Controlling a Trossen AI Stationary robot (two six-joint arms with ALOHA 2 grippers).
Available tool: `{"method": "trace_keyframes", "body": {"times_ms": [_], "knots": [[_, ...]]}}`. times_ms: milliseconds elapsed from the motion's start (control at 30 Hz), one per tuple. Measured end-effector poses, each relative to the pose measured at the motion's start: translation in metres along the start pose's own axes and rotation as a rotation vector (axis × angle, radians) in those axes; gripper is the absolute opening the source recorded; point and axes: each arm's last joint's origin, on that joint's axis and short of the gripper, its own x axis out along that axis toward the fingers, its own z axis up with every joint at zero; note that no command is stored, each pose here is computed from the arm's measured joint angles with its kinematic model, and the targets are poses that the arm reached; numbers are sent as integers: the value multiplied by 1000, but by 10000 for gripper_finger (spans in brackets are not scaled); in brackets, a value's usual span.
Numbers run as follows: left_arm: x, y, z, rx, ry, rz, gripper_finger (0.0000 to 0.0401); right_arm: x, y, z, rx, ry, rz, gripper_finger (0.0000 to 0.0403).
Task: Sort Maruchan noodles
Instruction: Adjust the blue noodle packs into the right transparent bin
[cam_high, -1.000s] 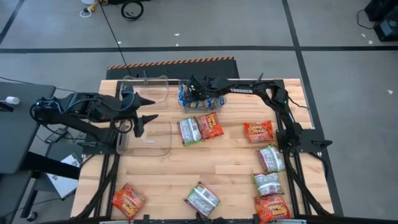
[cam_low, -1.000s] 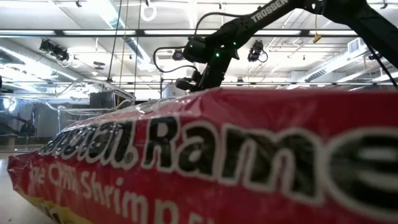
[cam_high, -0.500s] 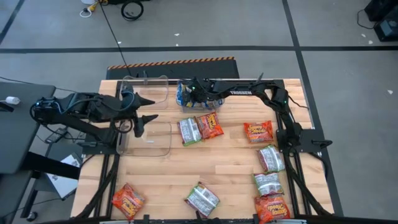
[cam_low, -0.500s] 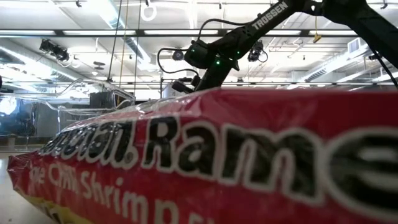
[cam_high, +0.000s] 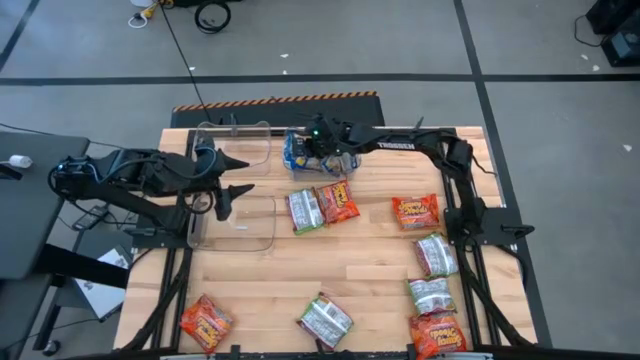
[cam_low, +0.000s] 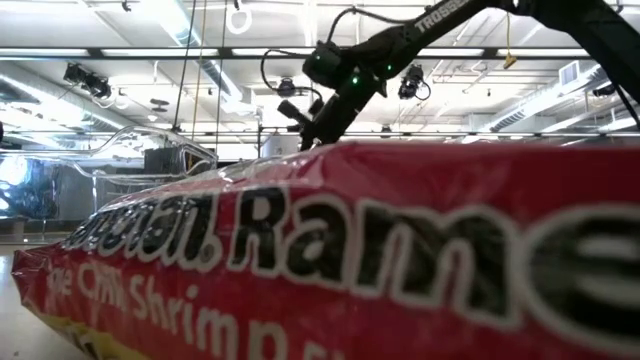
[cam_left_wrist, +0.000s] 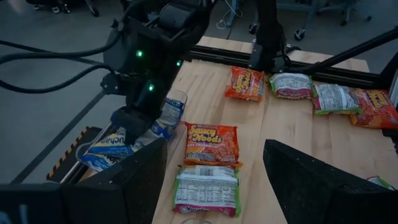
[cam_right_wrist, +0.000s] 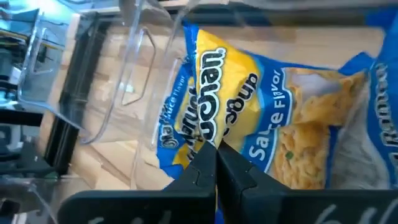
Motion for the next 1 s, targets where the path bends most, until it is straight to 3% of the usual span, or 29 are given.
{"method": "trace_keyframes", "body": {"times_ms": [167, 333, 533, 700, 767, 933, 1000], "knots": [[0, 0, 0, 0, 0, 0, 272, 20, -20, -14, 32, 58, -76, 14], [0, 0, 0, 1, 1, 0, 272, 17, -27, -18, -9, 104, -157, 54], [0, 0, 0, 3, 3, 0, 272, -8, -23, -11, -102, 83, -212, 91], [0, 0, 0, 21, 0, 3, 272, -36, -20, -3, -190, 14, -293, 95], [0, 0, 0, 26, -2, 4, 272, -39, -15, 0, -215, 6, -235, 95], [0, 0, 2, 15, -25, 10, 272, -32, 11, 4, -257, -49, 53, 96], [0, 0, 4, 7, -40, 7, 272, -22, 12, 0, -271, -55, 76, 96]]}}
